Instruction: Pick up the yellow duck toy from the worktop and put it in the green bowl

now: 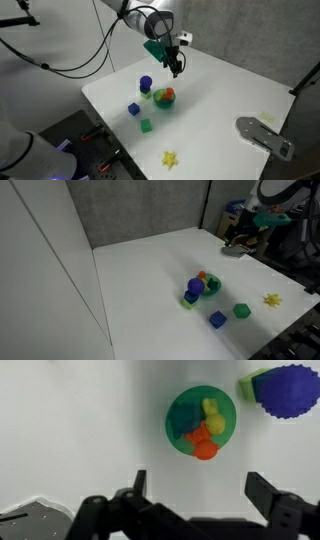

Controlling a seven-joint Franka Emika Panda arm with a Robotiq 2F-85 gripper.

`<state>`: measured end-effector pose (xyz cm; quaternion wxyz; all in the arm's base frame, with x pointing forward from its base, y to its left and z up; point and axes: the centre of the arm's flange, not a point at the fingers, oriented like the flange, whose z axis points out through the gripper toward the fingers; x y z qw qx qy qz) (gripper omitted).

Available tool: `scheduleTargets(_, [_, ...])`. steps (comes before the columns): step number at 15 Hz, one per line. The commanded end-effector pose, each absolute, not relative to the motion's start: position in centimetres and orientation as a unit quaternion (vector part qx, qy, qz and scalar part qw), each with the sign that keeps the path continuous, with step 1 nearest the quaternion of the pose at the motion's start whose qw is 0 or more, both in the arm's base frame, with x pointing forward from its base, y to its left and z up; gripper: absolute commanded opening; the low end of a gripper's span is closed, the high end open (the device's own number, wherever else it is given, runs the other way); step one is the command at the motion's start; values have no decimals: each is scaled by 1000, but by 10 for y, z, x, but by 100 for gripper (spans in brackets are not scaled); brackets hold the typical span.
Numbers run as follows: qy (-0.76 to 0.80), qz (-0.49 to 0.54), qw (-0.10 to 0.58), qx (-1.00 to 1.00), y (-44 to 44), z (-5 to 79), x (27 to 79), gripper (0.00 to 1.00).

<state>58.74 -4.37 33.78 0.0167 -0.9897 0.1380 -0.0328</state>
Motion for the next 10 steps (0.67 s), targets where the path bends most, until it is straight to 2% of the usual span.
scheduleTargets(1, [143,-19,-4,-990,-56,380,538,100])
scheduleTargets(10, [104,29,-20,-994,-56,523,462,100])
